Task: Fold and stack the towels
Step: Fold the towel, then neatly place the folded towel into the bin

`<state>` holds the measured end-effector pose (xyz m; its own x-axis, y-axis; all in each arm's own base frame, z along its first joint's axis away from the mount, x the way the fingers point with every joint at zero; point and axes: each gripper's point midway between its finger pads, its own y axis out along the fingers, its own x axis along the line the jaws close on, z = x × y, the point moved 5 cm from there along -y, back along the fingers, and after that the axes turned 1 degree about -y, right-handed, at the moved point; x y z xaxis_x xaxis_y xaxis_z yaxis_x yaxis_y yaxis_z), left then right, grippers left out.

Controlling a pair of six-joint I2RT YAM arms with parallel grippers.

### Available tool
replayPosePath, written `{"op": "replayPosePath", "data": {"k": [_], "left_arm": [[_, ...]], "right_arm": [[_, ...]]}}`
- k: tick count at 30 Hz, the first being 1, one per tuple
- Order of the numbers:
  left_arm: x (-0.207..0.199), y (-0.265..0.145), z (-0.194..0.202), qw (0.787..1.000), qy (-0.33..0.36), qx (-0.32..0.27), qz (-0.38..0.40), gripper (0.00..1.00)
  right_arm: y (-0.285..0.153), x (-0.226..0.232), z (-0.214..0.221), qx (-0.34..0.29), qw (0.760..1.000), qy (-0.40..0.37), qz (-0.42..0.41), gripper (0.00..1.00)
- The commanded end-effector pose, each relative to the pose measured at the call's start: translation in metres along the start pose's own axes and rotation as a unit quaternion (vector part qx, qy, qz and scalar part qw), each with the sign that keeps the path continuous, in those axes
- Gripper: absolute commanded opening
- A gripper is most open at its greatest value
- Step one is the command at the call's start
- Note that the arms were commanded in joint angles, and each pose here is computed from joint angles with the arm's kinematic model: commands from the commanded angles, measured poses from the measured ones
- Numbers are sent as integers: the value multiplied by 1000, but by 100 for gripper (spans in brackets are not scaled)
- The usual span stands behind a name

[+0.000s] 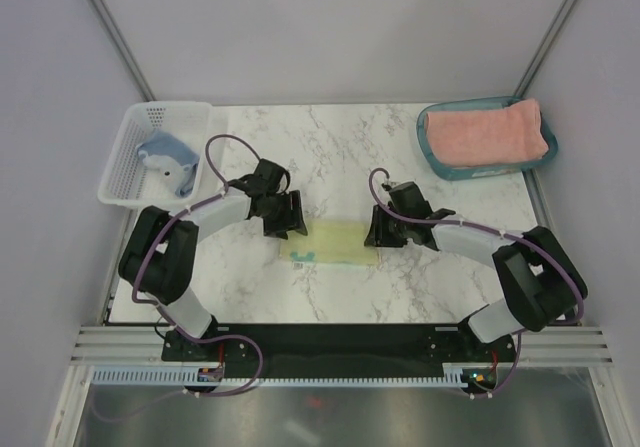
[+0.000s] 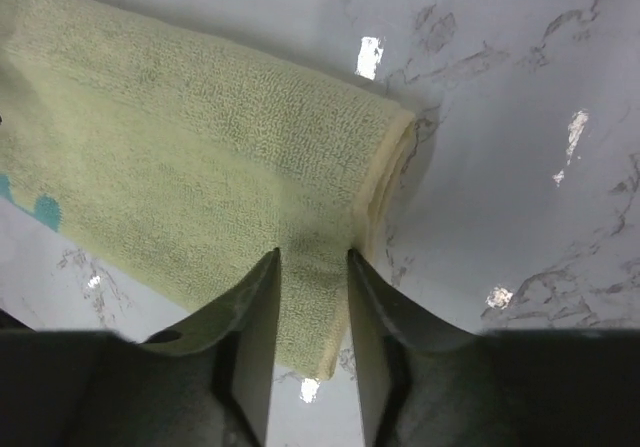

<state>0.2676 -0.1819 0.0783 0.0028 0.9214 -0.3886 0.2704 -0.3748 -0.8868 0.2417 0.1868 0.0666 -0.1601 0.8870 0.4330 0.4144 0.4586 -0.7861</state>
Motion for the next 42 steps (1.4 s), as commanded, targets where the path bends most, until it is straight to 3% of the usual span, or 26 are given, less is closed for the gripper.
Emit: {"op": "replayPosePath", "data": {"k": [1,7,12,22,29,33,38,42], "left_arm": [[-25,-20,-24,997,35,-36,51,66],[-41,-43,-32,993,56,-51,87,70],[-39,-32,-35,994,47,-32,89,70],[0,-3,-33,999,-11,0,47,70],[10,6,-35,999,-23,5,31,70],[13,5,-39,999,-28,3,32,70],[14,7,-39,999,-35,4,29,70],[15,7,-38,999,-41,3,25,70]], "right_arm": [[-16,12,-29,-48,999,-10,2,48],[-39,6,-27,-89,994,53,36,66],[-34,-2,-19,-95,992,64,43,72],[2,3,-5,-83,995,57,-26,63],[16,-4,-1,-72,996,44,-3,57],[18,-6,4,-68,997,40,7,45],[14,-9,12,-55,998,36,18,43],[12,-7,20,-57,997,51,14,51]]}}
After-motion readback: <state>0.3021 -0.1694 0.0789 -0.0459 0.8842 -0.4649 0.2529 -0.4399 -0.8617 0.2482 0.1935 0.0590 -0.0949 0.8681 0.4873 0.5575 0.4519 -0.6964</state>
